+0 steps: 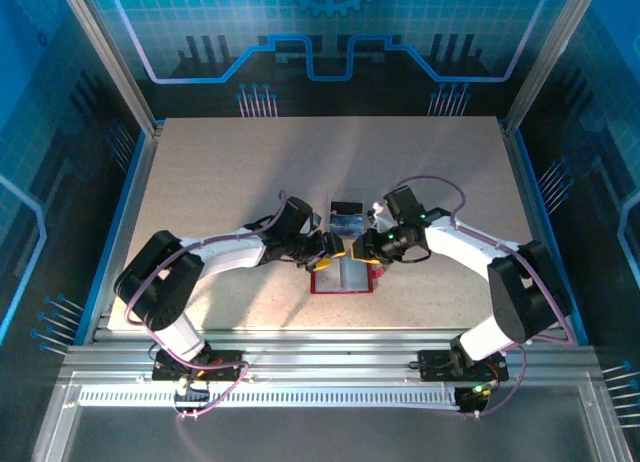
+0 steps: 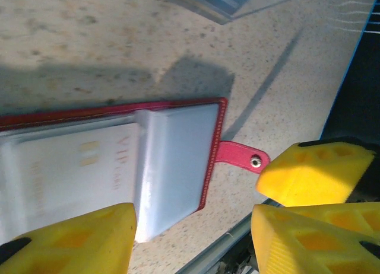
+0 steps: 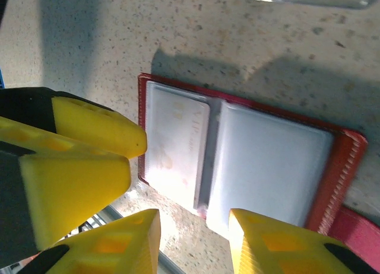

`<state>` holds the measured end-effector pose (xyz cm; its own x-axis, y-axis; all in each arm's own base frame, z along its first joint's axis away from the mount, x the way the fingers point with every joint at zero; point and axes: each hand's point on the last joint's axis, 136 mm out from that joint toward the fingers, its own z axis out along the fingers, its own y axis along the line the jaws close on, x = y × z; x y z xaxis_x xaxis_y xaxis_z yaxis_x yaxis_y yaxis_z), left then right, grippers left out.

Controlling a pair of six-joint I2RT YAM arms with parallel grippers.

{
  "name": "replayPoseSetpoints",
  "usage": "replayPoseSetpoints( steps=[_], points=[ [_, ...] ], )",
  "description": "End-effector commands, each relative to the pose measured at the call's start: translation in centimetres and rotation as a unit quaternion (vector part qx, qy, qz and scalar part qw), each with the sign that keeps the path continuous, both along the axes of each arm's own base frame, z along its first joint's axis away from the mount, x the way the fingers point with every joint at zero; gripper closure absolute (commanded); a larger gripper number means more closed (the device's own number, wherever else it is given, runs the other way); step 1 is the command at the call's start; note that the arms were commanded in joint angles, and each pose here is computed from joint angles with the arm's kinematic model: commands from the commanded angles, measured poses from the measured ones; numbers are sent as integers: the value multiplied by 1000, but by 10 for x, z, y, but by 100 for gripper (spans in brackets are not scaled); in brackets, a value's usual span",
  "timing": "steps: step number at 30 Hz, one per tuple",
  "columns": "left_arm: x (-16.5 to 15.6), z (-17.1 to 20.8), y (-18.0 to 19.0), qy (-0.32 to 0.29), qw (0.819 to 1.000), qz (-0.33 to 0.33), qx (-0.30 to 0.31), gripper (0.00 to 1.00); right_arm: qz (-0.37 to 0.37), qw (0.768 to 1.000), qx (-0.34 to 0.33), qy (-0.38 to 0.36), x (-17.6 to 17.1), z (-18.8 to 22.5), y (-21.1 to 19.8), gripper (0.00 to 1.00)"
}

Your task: Take the credit cards out of the card holder

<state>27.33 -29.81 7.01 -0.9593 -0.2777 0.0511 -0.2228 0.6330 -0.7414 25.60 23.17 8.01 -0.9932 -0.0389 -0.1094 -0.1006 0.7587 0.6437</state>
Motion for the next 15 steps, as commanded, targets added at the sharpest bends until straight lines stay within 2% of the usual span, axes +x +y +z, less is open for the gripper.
replayPoseSetpoints(
  steps=[1,6,15],
  points=[
    [-2,2,12,-3,1000,19,1,46,12,1000,16,1,4,4,17,63],
    [-7,-9,23,10,1000,26,3,52,20,1000,13,10,4,-4,28,64],
    [-11,-22,21,25,999,22,1,75,25,999,10,27,-3,-22,40,65]
  ],
)
